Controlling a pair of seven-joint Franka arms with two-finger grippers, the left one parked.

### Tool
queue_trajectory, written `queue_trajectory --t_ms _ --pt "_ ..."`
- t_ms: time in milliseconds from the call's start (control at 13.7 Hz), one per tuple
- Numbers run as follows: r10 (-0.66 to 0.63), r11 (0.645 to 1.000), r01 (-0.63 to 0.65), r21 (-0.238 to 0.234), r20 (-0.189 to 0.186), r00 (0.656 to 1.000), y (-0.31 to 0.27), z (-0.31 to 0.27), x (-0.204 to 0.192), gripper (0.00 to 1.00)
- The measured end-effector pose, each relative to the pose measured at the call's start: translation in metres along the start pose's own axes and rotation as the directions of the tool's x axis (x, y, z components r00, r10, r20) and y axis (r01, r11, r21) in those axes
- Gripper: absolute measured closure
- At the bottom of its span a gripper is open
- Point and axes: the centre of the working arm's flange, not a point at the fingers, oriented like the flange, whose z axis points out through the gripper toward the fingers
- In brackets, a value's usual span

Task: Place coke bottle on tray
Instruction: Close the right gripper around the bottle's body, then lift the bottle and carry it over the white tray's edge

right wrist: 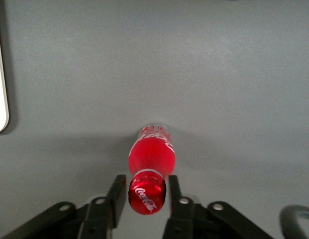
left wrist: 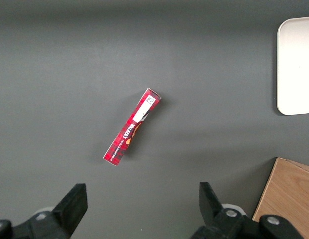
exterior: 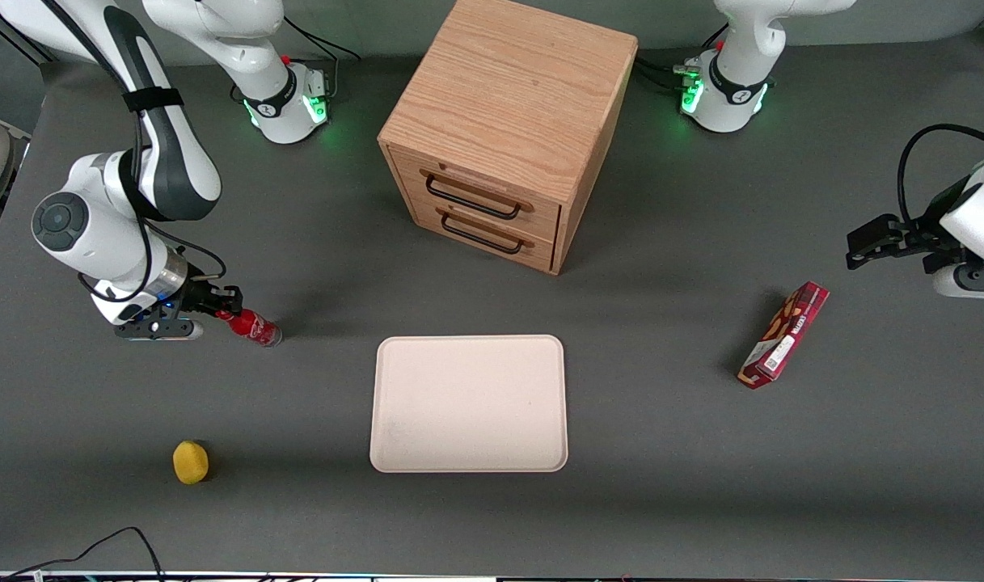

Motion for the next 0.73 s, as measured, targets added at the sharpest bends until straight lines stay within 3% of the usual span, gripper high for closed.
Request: queue_trajectory --t_ms 73,437,728 --pt "0.001 1.000 -0.001 0.000 -0.001 1.000 0.000 0.000 0.000 0.69" --pt "-0.002 1.000 0.002 0.001 -0.031 1.000 -0.006 -0.016 0.007 0.69" --pt "0.030 1.000 -0.030 0.001 0.016 0.999 -0.049 -0.092 0.028 0.69"
